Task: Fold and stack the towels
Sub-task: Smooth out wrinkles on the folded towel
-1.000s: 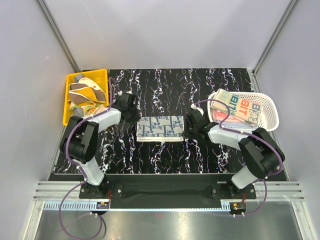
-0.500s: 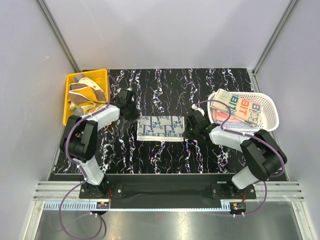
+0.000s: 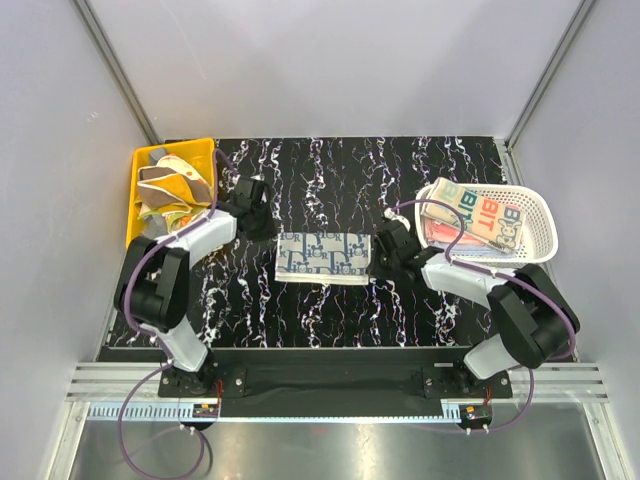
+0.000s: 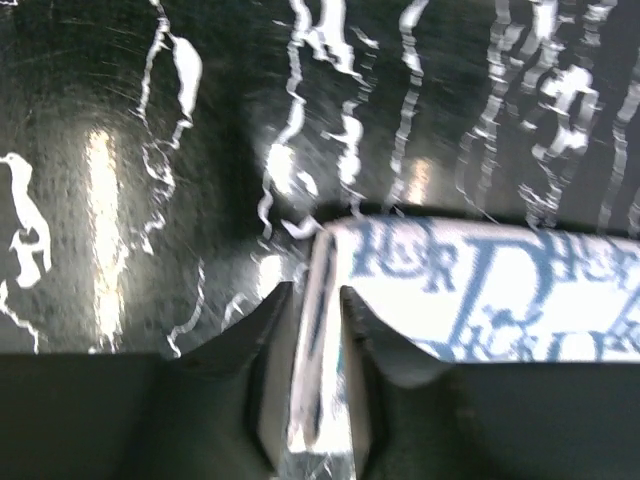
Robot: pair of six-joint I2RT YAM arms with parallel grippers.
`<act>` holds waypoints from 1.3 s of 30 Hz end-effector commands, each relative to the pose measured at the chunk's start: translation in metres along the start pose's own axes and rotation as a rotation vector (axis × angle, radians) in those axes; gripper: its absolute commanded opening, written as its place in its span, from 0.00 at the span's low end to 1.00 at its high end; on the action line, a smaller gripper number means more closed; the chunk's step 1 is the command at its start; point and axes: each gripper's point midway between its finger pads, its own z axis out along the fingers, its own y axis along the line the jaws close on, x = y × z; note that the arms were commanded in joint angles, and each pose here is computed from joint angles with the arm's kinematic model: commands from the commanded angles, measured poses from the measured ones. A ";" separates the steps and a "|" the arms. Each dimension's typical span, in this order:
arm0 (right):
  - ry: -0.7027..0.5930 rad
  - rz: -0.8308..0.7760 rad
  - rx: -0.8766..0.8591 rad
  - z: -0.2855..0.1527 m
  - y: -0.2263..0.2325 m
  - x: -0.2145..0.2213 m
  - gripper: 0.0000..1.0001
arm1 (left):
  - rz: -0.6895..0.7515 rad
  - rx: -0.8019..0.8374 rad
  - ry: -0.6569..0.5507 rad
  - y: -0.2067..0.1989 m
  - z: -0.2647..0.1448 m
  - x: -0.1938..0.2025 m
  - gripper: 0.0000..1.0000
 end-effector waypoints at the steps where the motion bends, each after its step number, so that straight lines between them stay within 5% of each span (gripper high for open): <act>1: -0.036 -0.007 -0.035 -0.016 0.009 -0.009 0.09 | 0.053 0.083 -0.107 -0.031 -0.038 -0.014 0.25; 9: -0.046 0.002 -0.046 -0.041 0.011 -0.011 0.18 | 0.082 0.097 -0.128 -0.051 -0.052 0.019 0.13; 25: -0.079 0.013 -0.099 -0.044 0.037 -0.032 0.30 | 0.091 -0.034 0.004 -0.006 -0.001 0.089 0.06; 39: 0.070 -0.008 -0.050 0.005 0.031 0.044 0.22 | 0.093 -0.086 0.013 0.017 -0.008 0.106 0.03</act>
